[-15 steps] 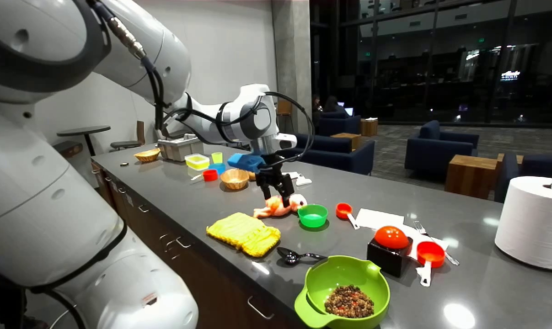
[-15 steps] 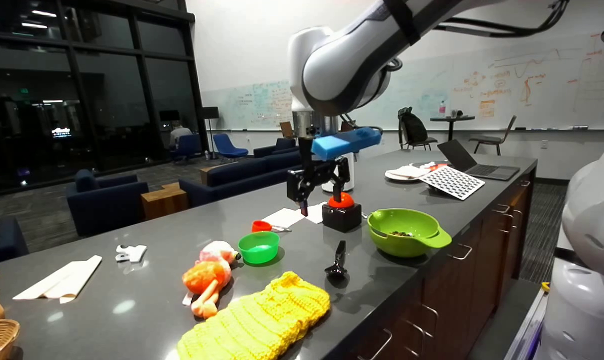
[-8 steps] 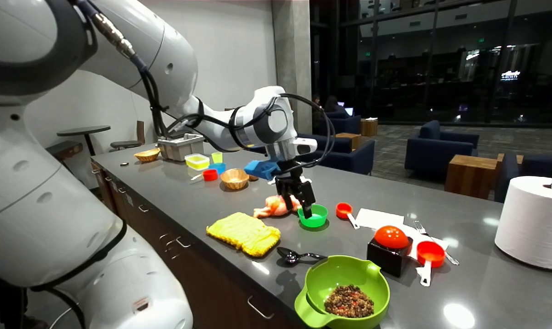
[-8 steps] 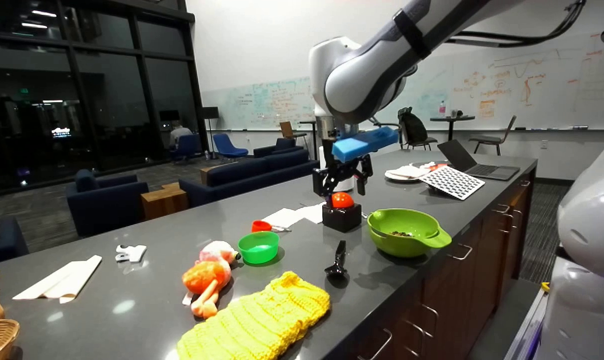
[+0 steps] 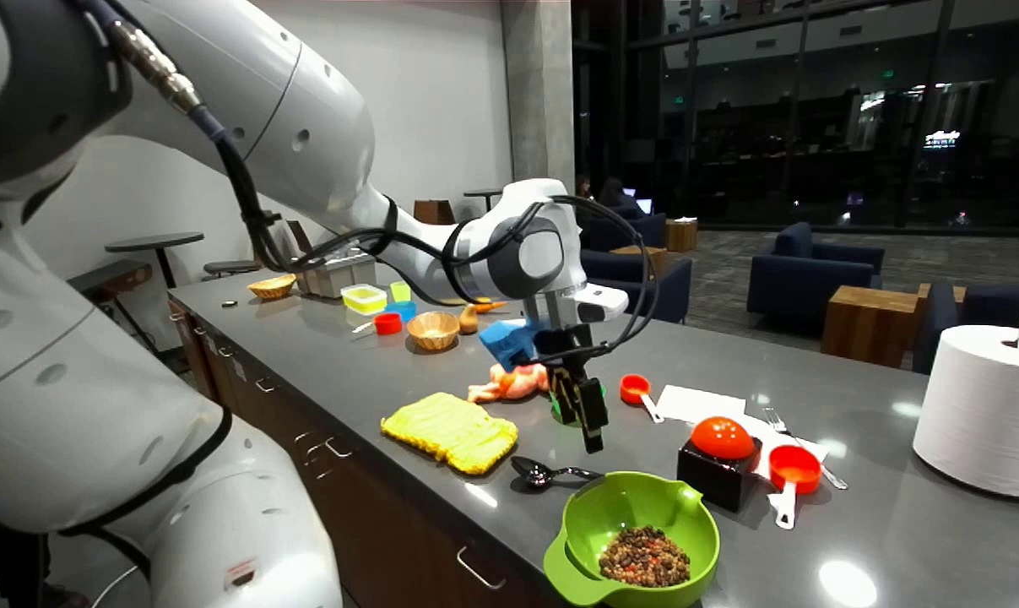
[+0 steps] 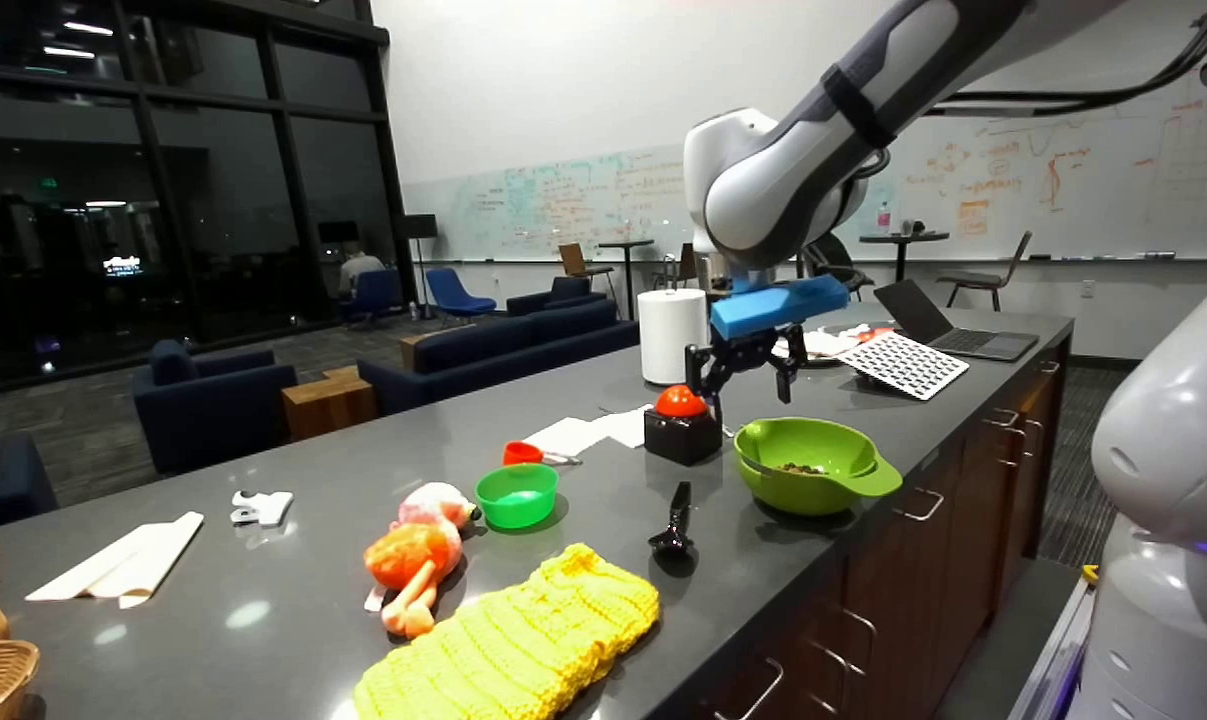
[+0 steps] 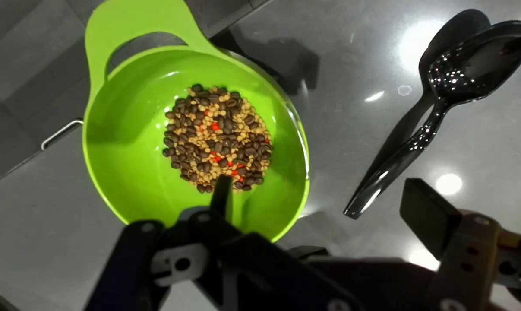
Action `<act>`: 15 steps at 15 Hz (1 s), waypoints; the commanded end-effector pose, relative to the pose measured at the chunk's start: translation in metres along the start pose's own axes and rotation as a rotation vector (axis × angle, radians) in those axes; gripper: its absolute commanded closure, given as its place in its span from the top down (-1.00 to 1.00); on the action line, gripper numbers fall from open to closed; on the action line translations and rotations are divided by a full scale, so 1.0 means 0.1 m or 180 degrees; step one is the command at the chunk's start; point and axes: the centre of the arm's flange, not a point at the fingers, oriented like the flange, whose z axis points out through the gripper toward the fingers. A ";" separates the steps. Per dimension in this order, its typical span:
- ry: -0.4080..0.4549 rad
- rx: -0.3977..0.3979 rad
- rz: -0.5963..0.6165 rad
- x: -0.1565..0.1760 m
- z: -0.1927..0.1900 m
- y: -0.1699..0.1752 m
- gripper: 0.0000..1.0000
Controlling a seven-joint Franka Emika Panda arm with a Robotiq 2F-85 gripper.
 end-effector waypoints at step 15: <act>-0.0014 0.0505 -0.0046 0.52 0.19 0.11 1.00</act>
